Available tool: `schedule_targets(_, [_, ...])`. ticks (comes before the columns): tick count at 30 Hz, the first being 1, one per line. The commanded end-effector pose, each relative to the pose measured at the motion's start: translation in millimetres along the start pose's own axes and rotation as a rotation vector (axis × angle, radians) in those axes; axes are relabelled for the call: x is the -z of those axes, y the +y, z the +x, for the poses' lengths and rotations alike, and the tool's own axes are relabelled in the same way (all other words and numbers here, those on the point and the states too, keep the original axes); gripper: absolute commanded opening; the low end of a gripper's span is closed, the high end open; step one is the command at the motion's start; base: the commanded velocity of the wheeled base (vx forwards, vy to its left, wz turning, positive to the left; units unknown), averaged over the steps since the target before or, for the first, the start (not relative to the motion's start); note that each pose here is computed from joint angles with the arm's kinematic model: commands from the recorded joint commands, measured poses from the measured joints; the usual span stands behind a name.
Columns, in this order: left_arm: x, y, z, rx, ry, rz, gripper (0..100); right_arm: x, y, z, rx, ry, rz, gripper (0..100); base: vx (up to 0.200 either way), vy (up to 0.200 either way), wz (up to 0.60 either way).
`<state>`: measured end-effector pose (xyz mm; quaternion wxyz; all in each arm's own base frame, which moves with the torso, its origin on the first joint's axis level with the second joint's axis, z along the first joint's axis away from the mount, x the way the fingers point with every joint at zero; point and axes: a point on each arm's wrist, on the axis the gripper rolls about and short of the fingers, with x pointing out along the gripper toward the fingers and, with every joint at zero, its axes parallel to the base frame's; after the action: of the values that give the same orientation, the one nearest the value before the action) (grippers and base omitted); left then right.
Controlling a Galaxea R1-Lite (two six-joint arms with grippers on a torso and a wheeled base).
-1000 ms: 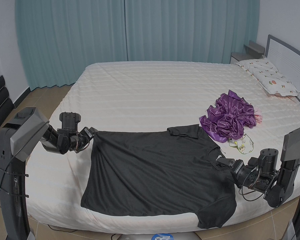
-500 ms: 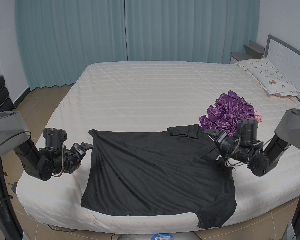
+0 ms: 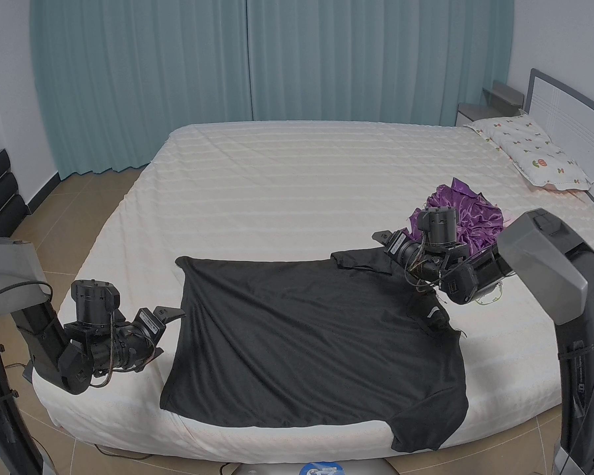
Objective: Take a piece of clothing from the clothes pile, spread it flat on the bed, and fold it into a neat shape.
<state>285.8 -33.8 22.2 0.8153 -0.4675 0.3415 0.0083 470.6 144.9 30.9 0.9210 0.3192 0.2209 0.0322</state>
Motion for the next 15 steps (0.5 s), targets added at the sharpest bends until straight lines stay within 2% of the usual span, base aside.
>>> schedule_targets(1, [10,6,2,-0.019,0.042,-0.022,100,25,-23,30,0.044,0.030,-0.044,100,0.000,0.000,0.00])
schedule_targets(9, [15,10,-3,-0.039,0.053,-0.036,100,17,-18,49,0.049,0.028,-0.055,100,0.000,0.000,0.00])
schedule_targets(15, [19,15,-8,-0.060,0.064,-0.038,100,31,-26,61,0.059,0.045,-0.060,100,0.000,0.000,0.00])
